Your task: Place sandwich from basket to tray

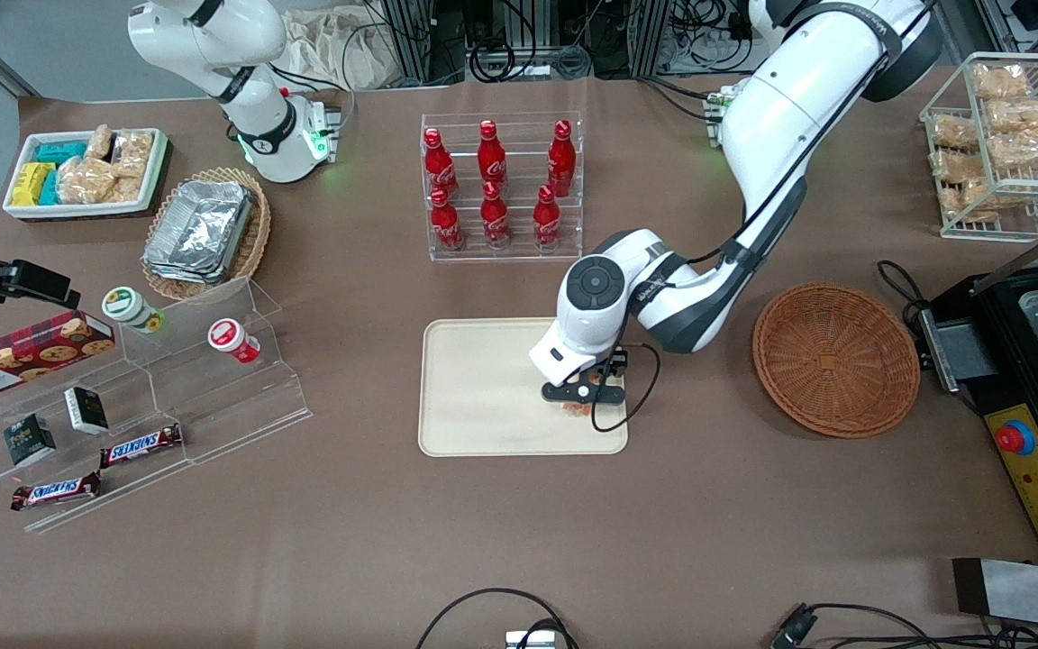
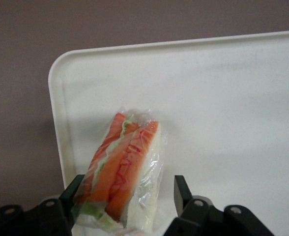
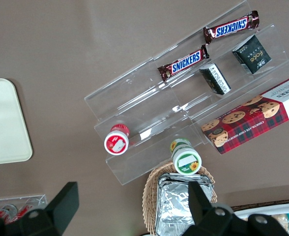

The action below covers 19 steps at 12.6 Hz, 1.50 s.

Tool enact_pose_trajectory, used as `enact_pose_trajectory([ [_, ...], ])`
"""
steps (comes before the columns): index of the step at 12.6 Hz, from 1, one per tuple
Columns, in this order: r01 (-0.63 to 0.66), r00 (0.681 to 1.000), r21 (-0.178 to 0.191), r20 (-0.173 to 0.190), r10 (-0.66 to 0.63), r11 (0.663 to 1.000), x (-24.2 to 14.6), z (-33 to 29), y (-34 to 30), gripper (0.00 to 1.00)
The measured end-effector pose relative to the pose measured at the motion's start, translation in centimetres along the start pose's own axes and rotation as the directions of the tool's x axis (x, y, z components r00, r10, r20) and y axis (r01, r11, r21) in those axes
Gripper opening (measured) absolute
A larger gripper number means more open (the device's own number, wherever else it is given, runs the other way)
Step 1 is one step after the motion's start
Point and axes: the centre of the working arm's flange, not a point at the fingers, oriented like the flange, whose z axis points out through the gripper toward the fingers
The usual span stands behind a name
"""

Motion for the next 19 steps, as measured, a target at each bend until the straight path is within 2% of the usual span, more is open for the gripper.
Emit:
enact_pose_trajectory([
  [3, 0.037, 0.999, 0.033, -0.007, -0.037, 0.999, 1.4, -2.8, -1.4, 0.86],
  [5, 0.082, 0.997, 0.062, -0.02, -0.081, 0.995, 1.7, -5.6, -1.9, 0.97],
  [9, 0.196, 0.979, 0.102, -0.071, -0.189, 0.975, 2.1, -11.6, -3.7, 0.98],
  [11, 0.269, 0.961, 0.12, -0.105, -0.258, 0.956, 3.6, -15.4, -7.5, 1.0],
  [13, 0.336, 0.938, 0.117, -0.132, -0.321, 0.935, 5.1, -19.1, -12.4, 1.0],
  [19, 0.345, 0.938, 0.122, -0.093, -0.335, 0.931, 6.8, -23.9, -21.0, 1.0],
])
